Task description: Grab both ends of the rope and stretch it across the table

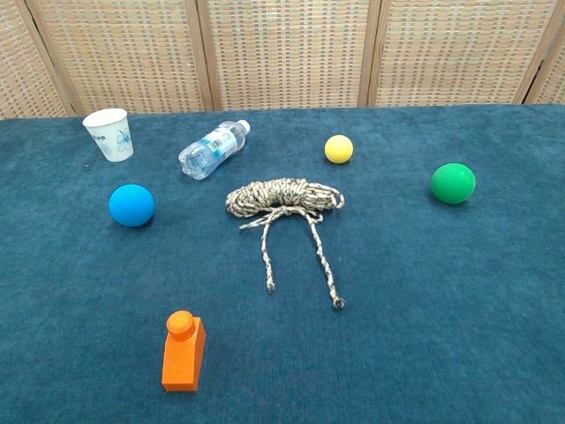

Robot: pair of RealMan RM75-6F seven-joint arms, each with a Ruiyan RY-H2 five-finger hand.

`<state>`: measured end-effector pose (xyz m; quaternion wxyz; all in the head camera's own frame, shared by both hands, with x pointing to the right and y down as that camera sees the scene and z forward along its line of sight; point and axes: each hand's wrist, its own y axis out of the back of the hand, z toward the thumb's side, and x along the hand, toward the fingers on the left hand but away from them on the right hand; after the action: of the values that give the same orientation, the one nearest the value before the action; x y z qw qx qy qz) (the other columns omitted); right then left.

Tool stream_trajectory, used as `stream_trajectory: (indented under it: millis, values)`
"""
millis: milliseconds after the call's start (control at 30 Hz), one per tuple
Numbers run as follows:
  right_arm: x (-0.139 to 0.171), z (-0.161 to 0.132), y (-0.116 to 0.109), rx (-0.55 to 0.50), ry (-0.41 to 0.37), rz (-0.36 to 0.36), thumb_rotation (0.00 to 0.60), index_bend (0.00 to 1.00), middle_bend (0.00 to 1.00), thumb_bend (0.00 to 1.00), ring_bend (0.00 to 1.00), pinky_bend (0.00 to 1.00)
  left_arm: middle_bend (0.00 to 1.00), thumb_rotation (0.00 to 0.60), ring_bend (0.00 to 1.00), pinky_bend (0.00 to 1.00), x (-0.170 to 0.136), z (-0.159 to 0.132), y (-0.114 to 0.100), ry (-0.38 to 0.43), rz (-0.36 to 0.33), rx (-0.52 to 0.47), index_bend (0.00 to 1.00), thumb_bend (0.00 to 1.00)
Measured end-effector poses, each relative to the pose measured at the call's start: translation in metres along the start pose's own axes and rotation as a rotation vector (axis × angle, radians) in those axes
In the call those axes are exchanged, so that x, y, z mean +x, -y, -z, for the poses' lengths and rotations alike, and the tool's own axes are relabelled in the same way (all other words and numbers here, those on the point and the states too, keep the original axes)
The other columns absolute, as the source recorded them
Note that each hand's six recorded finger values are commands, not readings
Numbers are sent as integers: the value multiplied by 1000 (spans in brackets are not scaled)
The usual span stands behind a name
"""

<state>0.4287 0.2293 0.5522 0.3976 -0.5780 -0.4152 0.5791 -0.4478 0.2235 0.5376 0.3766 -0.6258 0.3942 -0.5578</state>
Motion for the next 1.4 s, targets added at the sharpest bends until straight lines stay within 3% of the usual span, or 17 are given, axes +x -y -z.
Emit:
stream_trajectory:
  millis: [133,233,367,500,600,767,967,1400]
  values:
    - [-2,-5,4,-7,-16,-17,600,47,0,3,0,0,0,600,0,0,1,0,0,-1,1,2,0,0]
    - [-6,-16,7,-25,-62,-33,600,96,0,111,0,0,0,600,0,0,2,1,0,-2,0,0,0,0]
    - [-14,-46,13,-59,-176,-78,600,177,0,400,0,0,0,600,0,0,4,1,0,-4,5,-10,0,0]
    - [-28,-93,19,-69,-344,-151,600,252,0,686,0,0,0,600,0,0,7,1,2,-7,17,-4,0,0]
    - [-37,-125,21,-44,-457,-188,600,304,0,807,0,0,0,600,0,0,9,1,4,-13,25,0,0,0]
    - [-48,-174,29,38,-620,-240,600,329,0,880,0,0,0,600,0,0,12,0,6,-16,28,9,0,0]
    - [-51,-229,58,141,-777,-296,600,335,0,908,0,0,0,600,0,0,12,-3,11,-14,39,30,0,0]
    - [-58,-289,104,213,-818,-312,600,342,0,920,0,0,0,600,0,0,10,-11,18,2,41,61,0,0]
